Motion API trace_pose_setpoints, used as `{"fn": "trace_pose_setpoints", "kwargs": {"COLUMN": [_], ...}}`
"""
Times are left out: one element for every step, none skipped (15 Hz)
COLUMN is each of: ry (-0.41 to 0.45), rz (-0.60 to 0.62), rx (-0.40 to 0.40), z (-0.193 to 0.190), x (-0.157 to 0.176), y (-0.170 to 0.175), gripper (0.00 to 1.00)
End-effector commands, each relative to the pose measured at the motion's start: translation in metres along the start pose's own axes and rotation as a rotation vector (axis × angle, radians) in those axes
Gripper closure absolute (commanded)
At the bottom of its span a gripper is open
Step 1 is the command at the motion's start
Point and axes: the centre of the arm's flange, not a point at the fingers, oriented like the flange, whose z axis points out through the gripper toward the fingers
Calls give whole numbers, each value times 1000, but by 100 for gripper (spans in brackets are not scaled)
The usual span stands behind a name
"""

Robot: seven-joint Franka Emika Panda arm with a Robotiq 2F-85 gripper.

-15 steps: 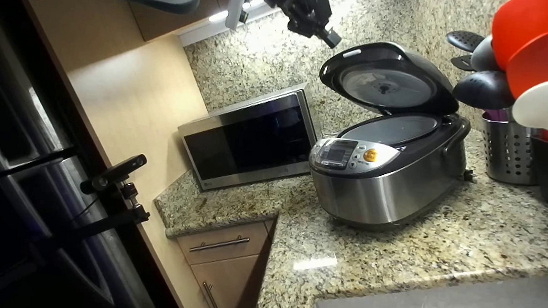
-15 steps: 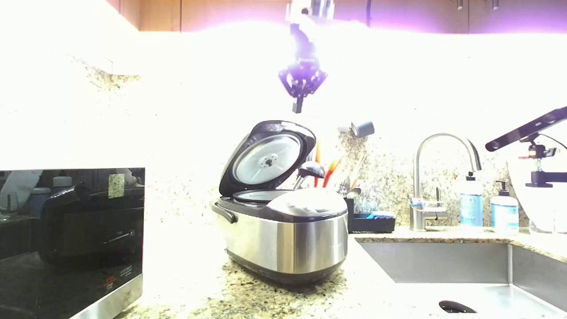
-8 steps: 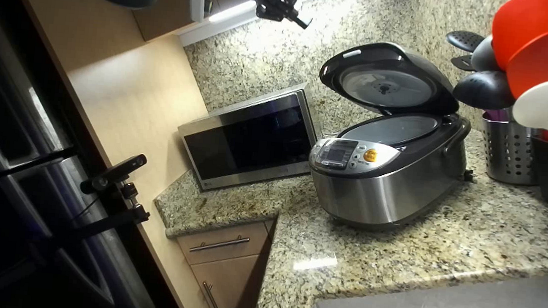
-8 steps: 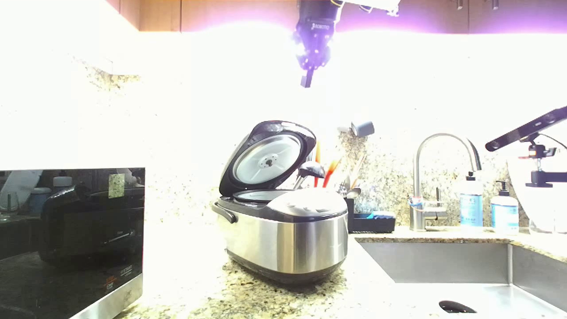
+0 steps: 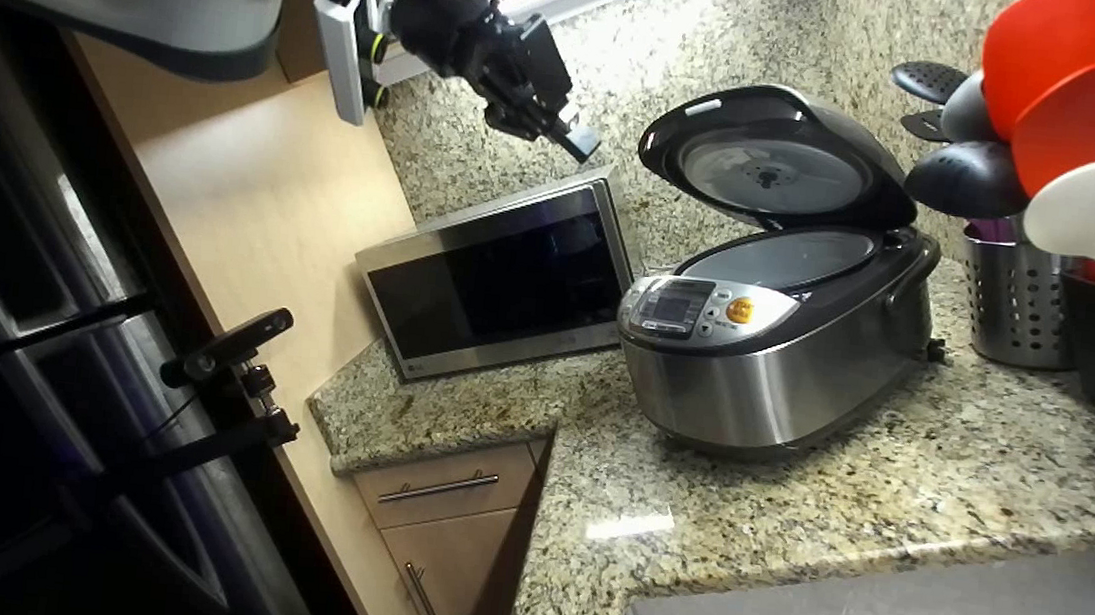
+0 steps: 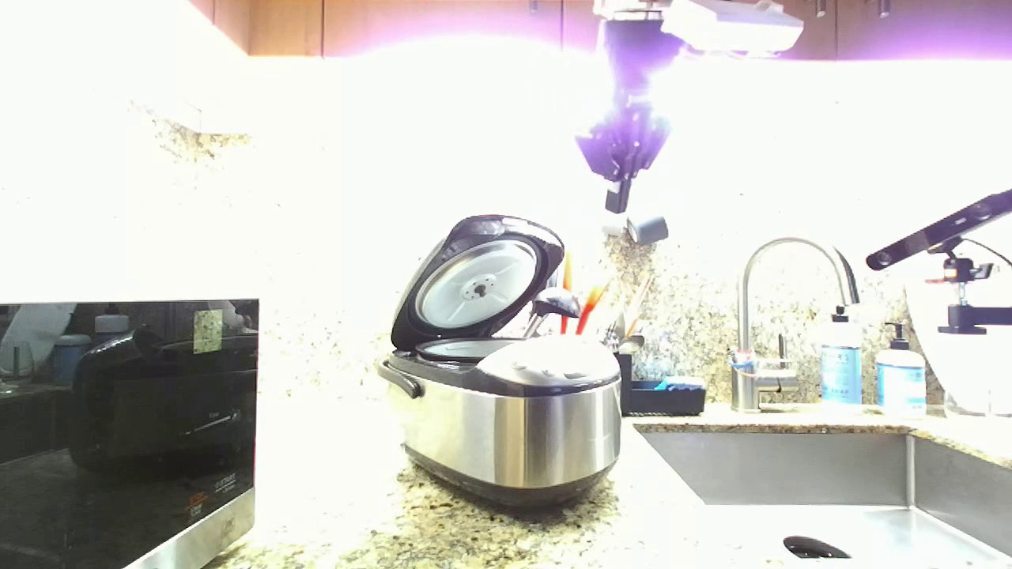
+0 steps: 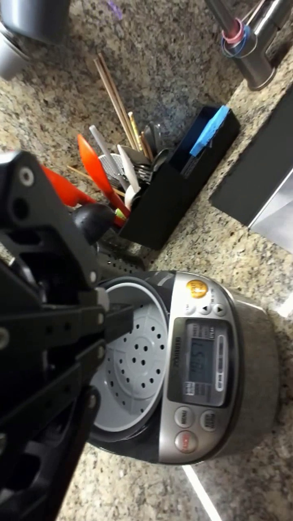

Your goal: Open the lid of the rice cooker.

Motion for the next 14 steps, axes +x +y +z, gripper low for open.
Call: {"fn": "trace_pose_setpoints", "kwargs": {"ry": [-36, -43, -56, -54, -64, -65, -65, -61, -61, -57, -53, -40, -20, 1], "rz": [-50, -66, -90, -99, -113, -118, -121, -116, -116, -103, -97, -89, -84, -77], "rx": [-17, -18, -9, -9, -4, 4, 6, 10, 13, 13, 20, 23, 31, 37], "z": [-6, -6, -8, -9, -12, -15, -18, -22, -25, -29, -32, -38, -43, -49], "x": [-50, -58, -67, -74, -81, -86, -91, -94, -96, -95, -95, -95, -96, -97], "y": [0, -3, -5, -8, -9, -8, -9, -7, -6, -4, -2, 0, 2, 4], "gripper": [100, 100, 100, 100, 100, 100, 100, 100, 100, 100, 100, 100, 100, 100]}}
